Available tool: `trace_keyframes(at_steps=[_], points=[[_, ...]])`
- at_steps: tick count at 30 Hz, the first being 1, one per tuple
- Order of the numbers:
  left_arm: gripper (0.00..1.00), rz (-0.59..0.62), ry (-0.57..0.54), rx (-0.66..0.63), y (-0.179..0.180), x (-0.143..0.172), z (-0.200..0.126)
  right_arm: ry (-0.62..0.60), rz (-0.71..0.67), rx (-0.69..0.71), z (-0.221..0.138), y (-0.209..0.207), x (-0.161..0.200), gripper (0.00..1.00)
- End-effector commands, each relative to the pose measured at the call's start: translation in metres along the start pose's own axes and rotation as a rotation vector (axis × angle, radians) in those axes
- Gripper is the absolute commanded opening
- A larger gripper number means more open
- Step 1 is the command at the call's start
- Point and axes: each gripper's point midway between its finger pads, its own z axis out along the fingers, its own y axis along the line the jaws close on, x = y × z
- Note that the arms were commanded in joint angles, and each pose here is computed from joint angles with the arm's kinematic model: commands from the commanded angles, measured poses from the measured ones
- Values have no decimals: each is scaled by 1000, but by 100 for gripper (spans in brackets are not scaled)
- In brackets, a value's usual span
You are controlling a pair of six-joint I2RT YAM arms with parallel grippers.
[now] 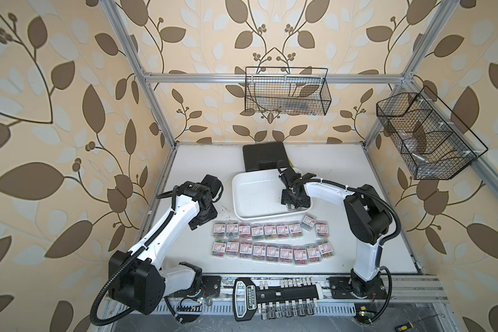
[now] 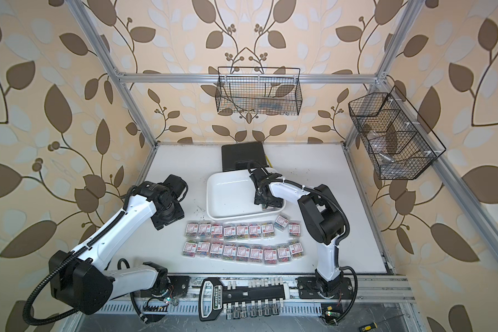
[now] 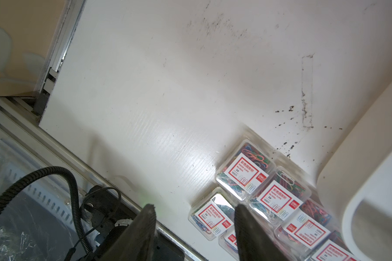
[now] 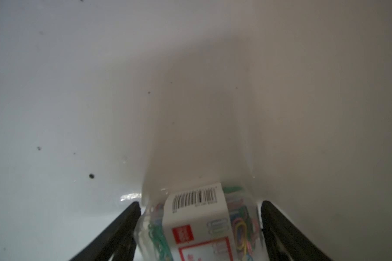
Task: Take the paper clips out of the storage box
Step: Move the boxed paper clips to the storage box, then pick up the boxed paper clips from the storage box.
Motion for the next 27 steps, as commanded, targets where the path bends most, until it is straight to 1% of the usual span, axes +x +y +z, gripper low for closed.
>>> trace_keyframes(at_steps=[1,7,11,15,19,23,27], points=[[58,32,-23,-23,7,-9,-10,-28,-17,-65,-9,37,-8,83],[58,31,-15,-20,6,-13,-8,-73,-134,-148,-26,103,-22,80],[58,19,-10,-10,4,-13,-6,-105,-189,-160,-39,122,-29,80],[58,4,0,-1,2,-11,-2,-127,-176,-137,-54,111,-34,82],[58,-11,8,5,1,-8,2,-128,-86,-71,-66,73,-34,86],[58,-18,12,11,-1,-7,6,-53,48,-112,-61,45,-14,87],[58,-9,16,9,-2,-8,8,-18,86,-153,-54,47,0,89]])
